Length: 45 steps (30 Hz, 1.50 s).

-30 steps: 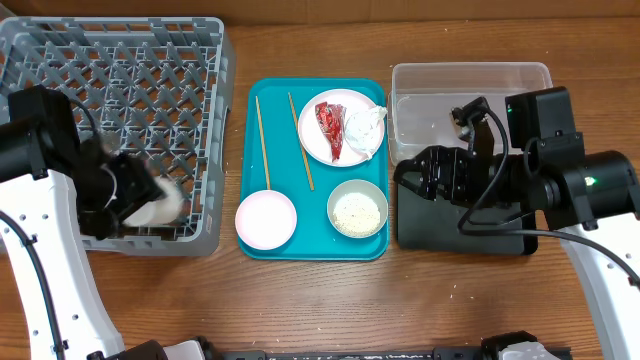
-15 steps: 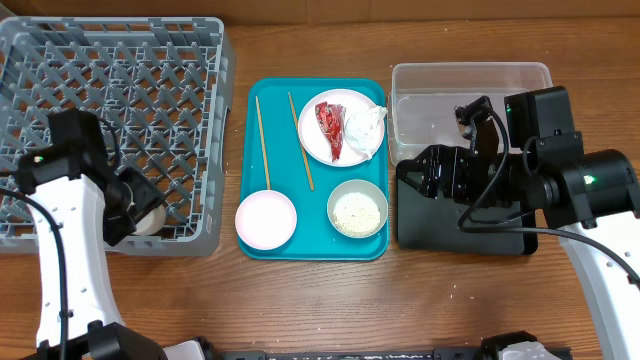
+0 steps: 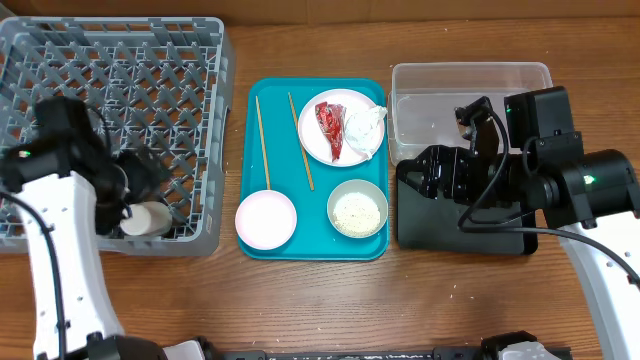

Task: Sort waste into correct bins and load items into the dishwasher
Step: 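Grasp the bowl of rice with the right gripper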

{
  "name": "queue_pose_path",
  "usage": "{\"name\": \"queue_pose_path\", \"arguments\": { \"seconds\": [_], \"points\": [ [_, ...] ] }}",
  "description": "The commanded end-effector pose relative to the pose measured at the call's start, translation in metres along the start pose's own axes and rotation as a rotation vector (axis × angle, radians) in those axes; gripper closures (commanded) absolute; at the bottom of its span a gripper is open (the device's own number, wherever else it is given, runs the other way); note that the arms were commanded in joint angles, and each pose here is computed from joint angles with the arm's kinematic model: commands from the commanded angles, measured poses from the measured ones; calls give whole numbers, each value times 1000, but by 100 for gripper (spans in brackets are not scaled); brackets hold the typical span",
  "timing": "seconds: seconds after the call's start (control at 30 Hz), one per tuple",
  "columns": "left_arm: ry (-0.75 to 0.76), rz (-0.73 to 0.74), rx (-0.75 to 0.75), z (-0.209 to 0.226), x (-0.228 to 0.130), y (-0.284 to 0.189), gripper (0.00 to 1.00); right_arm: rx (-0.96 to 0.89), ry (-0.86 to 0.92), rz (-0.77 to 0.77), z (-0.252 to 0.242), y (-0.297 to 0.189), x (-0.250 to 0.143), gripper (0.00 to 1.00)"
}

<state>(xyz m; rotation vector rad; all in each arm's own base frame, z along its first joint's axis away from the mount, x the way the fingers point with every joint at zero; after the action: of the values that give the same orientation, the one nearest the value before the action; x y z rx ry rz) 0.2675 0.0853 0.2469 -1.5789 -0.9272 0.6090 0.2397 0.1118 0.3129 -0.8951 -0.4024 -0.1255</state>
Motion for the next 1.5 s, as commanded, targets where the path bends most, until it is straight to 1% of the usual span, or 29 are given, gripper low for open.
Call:
{"name": "queue_pose_path", "arguments": {
  "seconds": [0.0,0.03,0.07,0.13,0.2,0.23,0.27,0.33,0.4,0.5,0.57,0.67,0.8,0.93,1.07,1.2,1.3,1.37,1.4,1.43,1.47],
  "points": [
    [251,29,-314,-47,-12,-56,5,2,-24,-9,4,-1,2,20],
    [347,51,-387,-60,-23,-68,6,6,-33,-8,5,0,2,20],
    [425,66,-429,-68,-33,-76,7,14,-69,1,8,4,2,21],
    [579,90,-462,-83,-57,-86,6,2,-133,36,13,15,-2,24],
    [679,108,-429,-91,-77,-85,6,-61,-160,92,13,30,-7,29],
    [710,108,-382,-92,-85,-82,0,-109,-155,127,13,41,-10,31],
    [727,101,-313,-90,-91,-78,0,-154,-143,162,12,52,-13,32],
    [711,75,-191,-85,-97,-74,0,-210,-115,212,12,70,-18,37],
    [690,43,-91,-80,-101,-72,0,-254,-89,267,12,92,-23,39],
    [703,47,-47,-76,-106,-71,0,-268,-85,320,11,121,-25,42],
    [694,60,-37,-73,-107,-72,0,-269,-70,333,9,140,-22,48],
    [686,65,-32,-72,-107,-71,0,-262,-78,311,6,155,-14,48],
    [684,64,-32,-72,-107,-71,0,-235,-117,259,11,162,-4,48],
    [684,64,-32,-72,-107,-71,0,-263,-162,319,16,185,-19,49],
    [685,64,-32,-72,-108,-71,0,-404,-172,360,3,215,-32,48],
    [685,64,-32,-72,-108,-71,0,-426,-161,382,-6,242,-37,50],
    [685,64,-32,-72,-108,-71,0,-431,-154,385,-13,259,-37,55],
    [685,64,-32,-72,-108,-71,0,-433,-152,390,-17,268,-39,55],
    [685,64,-32,-72,-108,-71,0,-439,-150,394,-20,272,-40,58],
    [685,64,-32,-72,-108,-71,0,-443,-138,396,-22,275,-41,63],
    [685,64,-32,-72,-108,-71,0,-452,-111,398,-24,278,-42,73]
  ]
}}
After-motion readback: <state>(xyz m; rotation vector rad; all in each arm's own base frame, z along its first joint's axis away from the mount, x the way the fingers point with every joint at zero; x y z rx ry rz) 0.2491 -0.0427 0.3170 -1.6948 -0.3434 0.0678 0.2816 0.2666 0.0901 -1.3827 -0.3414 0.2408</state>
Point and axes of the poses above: each gripper's point midway between its finger pads, its own y axis out along the fingers, its own z axis along the line the jaws close on, x = y × z, the point moved 6 cm from there along -y, back along the fingers, and after that the axes turned 12 degrees about -y, right-handed, at the moved point
